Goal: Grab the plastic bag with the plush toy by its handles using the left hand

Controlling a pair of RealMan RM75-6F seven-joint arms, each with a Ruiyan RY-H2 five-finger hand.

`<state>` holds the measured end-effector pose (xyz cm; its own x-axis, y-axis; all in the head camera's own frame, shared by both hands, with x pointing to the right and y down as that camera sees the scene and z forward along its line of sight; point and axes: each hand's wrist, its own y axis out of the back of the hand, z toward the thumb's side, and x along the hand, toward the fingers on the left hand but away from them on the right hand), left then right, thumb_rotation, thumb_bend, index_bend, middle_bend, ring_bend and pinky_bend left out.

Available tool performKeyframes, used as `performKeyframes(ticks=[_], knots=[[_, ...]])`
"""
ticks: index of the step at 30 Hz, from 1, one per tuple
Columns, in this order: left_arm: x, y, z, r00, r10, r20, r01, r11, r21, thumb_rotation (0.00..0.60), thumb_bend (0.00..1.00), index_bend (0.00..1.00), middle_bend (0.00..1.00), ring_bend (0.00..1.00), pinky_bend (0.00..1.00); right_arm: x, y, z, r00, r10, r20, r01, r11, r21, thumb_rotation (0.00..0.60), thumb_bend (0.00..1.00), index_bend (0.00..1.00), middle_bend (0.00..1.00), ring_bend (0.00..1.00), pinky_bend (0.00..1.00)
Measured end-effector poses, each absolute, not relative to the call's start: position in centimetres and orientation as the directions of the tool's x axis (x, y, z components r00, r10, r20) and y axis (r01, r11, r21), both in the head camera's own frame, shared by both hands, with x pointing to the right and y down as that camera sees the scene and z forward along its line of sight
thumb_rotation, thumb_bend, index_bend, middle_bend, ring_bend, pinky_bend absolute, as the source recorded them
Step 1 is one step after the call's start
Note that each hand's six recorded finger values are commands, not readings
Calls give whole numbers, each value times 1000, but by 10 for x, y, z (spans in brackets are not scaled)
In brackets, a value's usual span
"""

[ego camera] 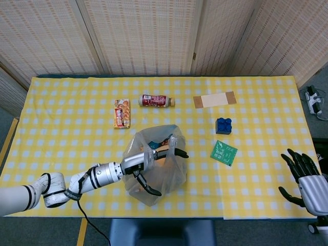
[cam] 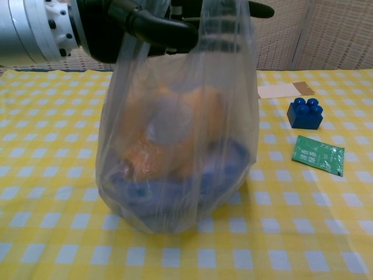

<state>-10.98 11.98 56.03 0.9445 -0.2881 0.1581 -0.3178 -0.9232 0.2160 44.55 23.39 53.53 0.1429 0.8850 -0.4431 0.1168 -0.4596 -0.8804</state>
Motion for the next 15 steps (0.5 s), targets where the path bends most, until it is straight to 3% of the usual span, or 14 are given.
performKeyframes(ticks=[10,15], knots=[[-105,109,549,954,-272,126,-299,-828,475,600,94,126,173,58,50,449,233,530,136,894,-428,133,-444,-886,600,303,0,0,0,0],[-98,110,539,972,-220,85,-228,-788,572,600,94,127,185,70,70,450,234,526,138,901,-411,142,-429,-892,600,303,0,0,0,0]])
